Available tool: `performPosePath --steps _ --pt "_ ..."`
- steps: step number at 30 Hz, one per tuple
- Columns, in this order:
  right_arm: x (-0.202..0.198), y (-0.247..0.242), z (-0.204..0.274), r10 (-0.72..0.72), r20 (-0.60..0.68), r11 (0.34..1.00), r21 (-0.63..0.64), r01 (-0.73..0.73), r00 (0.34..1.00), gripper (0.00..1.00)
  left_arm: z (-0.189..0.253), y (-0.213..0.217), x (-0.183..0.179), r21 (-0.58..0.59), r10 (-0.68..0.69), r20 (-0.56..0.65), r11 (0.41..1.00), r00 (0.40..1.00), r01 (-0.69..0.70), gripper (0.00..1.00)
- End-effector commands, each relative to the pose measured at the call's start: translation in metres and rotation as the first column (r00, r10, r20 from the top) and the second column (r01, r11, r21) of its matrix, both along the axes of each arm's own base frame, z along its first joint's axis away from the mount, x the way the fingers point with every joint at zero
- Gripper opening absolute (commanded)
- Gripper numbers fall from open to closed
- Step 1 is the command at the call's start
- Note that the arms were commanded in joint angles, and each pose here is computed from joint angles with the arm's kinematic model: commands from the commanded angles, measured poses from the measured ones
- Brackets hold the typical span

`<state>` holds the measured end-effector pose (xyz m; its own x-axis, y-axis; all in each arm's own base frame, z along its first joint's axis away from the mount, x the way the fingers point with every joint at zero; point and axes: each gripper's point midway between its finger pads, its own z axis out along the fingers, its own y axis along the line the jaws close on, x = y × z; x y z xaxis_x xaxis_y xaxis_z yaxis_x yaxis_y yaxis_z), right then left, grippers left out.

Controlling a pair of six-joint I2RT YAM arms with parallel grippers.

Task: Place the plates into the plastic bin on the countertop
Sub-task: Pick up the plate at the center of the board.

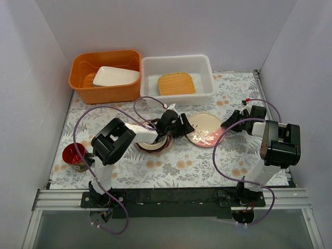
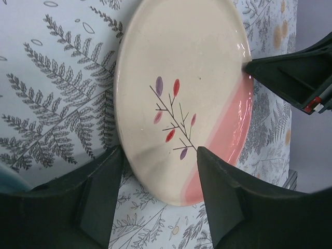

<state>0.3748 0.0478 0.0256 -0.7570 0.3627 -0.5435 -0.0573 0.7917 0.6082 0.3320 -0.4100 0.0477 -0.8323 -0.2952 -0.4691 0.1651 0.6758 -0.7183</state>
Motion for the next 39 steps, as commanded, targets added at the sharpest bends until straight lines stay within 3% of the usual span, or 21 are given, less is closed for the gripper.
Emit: performPosePath --steps 1,14,22,24,27,28,29,39 --pt "-0.053 0.059 0.013 0.212 -0.101 0.951 0.25 -0.181 0.972 0.27 0.081 -0.04 -0.036 -0.198 -0.134 0.126 0.967 0.983 0.158 0.56" --pt "-0.072 0.071 0.018 0.251 -0.083 0.917 0.339 -0.209 0.964 0.26 0.15 -0.017 -0.028 -0.295 0.025 0.186 0.955 0.982 0.032 0.55" --pt "-0.082 0.074 0.022 0.263 -0.069 0.908 0.354 -0.222 0.962 0.25 0.136 -0.018 -0.025 -0.252 0.04 0.126 0.968 0.991 -0.007 0.52" --pt "-0.082 0.074 0.022 0.264 -0.069 0.908 0.354 -0.224 0.962 0.25 0.131 -0.022 -0.025 -0.234 0.024 0.104 0.972 0.994 0.001 0.45" --pt "-0.081 0.074 0.023 0.261 -0.068 0.909 0.353 -0.221 0.963 0.25 0.119 -0.025 -0.026 -0.209 0.011 0.076 0.978 0.997 0.006 0.24" --pt "-0.081 0.073 0.022 0.26 -0.07 0.91 0.352 -0.22 0.963 0.25 0.118 -0.025 -0.025 -0.205 0.012 0.071 0.979 0.997 0.003 0.09" --pt "-0.081 0.073 0.023 0.261 -0.068 0.91 0.351 -0.222 0.963 0.25 0.117 -0.024 -0.024 -0.197 0.016 0.066 0.98 0.998 -0.003 0.01" --pt "-0.072 0.07 0.039 0.244 -0.036 0.918 0.331 -0.219 0.969 0.31 0.105 -0.004 -0.015 -0.037 0.088 0.051 0.996 0.995 -0.086 0.0"
